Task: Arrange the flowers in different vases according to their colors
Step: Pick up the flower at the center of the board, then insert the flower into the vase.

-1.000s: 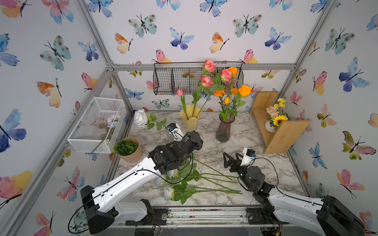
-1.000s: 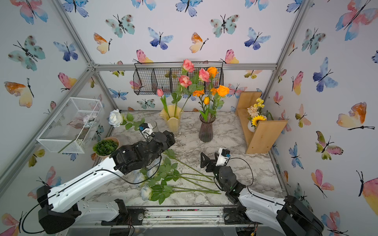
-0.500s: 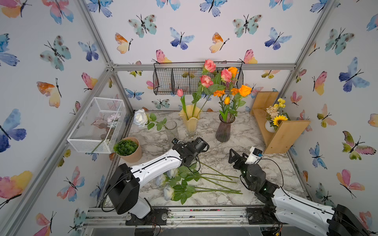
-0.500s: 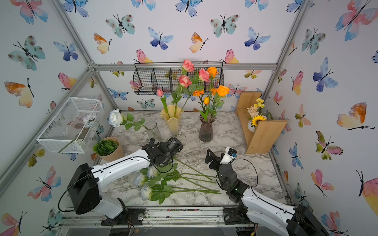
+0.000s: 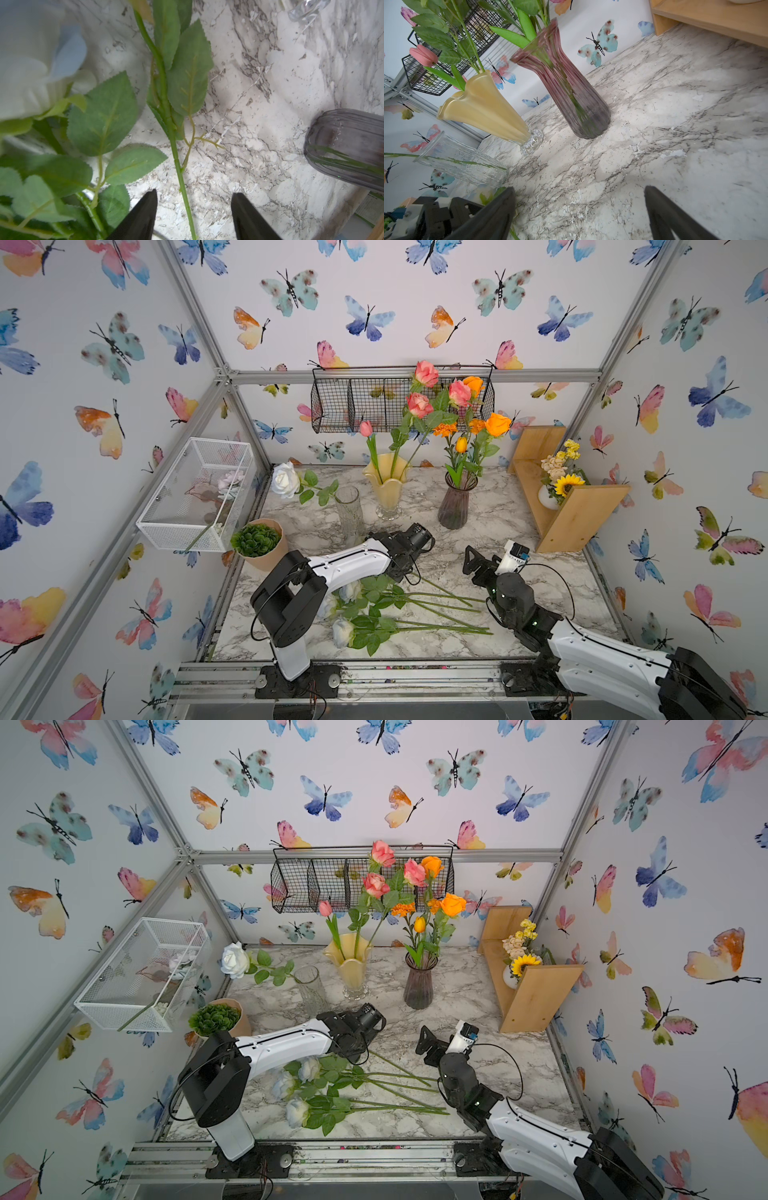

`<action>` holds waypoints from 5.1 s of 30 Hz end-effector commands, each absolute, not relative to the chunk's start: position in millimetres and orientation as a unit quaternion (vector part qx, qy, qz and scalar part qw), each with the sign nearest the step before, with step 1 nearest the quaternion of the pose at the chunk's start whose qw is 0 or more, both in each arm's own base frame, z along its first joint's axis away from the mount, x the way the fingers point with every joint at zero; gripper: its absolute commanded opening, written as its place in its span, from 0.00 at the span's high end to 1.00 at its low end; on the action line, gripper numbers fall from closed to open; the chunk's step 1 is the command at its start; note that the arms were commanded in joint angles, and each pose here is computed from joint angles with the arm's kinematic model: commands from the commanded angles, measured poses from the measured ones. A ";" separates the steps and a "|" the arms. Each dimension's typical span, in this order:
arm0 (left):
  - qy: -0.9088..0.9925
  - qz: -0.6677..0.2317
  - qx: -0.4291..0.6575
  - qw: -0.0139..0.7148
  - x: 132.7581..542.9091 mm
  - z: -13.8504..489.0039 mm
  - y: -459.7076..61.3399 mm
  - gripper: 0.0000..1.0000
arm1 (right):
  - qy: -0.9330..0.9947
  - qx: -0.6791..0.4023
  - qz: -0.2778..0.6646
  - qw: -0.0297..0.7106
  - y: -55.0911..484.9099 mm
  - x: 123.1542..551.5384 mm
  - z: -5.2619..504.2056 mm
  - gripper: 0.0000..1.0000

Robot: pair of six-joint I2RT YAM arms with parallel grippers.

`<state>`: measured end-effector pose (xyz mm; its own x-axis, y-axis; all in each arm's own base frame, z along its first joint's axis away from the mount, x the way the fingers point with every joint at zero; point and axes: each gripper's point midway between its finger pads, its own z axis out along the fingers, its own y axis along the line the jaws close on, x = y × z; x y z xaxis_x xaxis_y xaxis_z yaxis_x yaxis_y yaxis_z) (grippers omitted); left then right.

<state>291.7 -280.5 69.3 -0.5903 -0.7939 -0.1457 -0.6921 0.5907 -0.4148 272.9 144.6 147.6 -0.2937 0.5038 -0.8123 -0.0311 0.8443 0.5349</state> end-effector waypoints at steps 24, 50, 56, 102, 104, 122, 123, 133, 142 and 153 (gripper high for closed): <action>0.879 -0.128 -0.436 0.144 306.0 34.4 -273.4 0.55 | 0.758 0.155 0.236 0.588 144.0 276.2 154.9 0.02; 0.886 -0.102 -0.433 0.134 293.1 18.6 -274.5 0.81 | 0.754 0.159 0.236 0.592 140.9 275.1 154.9 0.02; 0.882 -0.104 -0.437 0.142 292.3 25.5 -271.6 0.91 | 0.753 0.159 0.236 0.593 140.5 275.0 155.3 0.02; 0.825 -0.107 -0.212 0.513 375.4 308.2 -315.4 1.00 | 0.712 0.167 0.272 0.625 127.1 262.3 169.9 0.02; 0.820 -0.099 -0.194 0.530 376.9 327.0 -312.6 1.00 | 0.714 0.166 0.271 0.624 128.8 263.4 169.7 0.02; 0.758 0.019 -0.162 0.631 382.8 463.9 -177.1 1.00 | 0.723 0.157 0.266 0.618 134.1 266.2 166.8 0.02; 0.756 0.014 -0.167 0.633 385.3 466.8 -166.7 1.00 | 0.724 0.157 0.266 0.617 134.4 266.4 166.7 0.02; 0.742 0.005 -0.202 0.639 400.6 473.8 -94.5 1.00 | 0.730 0.150 0.263 0.613 138.7 268.8 164.5 0.02; 0.730 0.044 -0.189 0.655 422.2 467.6 -79.9 1.00 | 0.734 0.145 0.260 0.610 141.9 270.3 163.1 0.02; 0.724 0.050 -0.191 0.661 456.6 469.0 -65.5 1.00 | 0.741 0.138 0.254 0.606 146.5 273.8 160.1 0.02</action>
<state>448.4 -61.2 458.5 -0.0804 -0.2137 -0.9736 -0.3806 0.9093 -0.1682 269.7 140.8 147.5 -0.2417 0.5051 -0.8285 -0.0783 0.8409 0.5355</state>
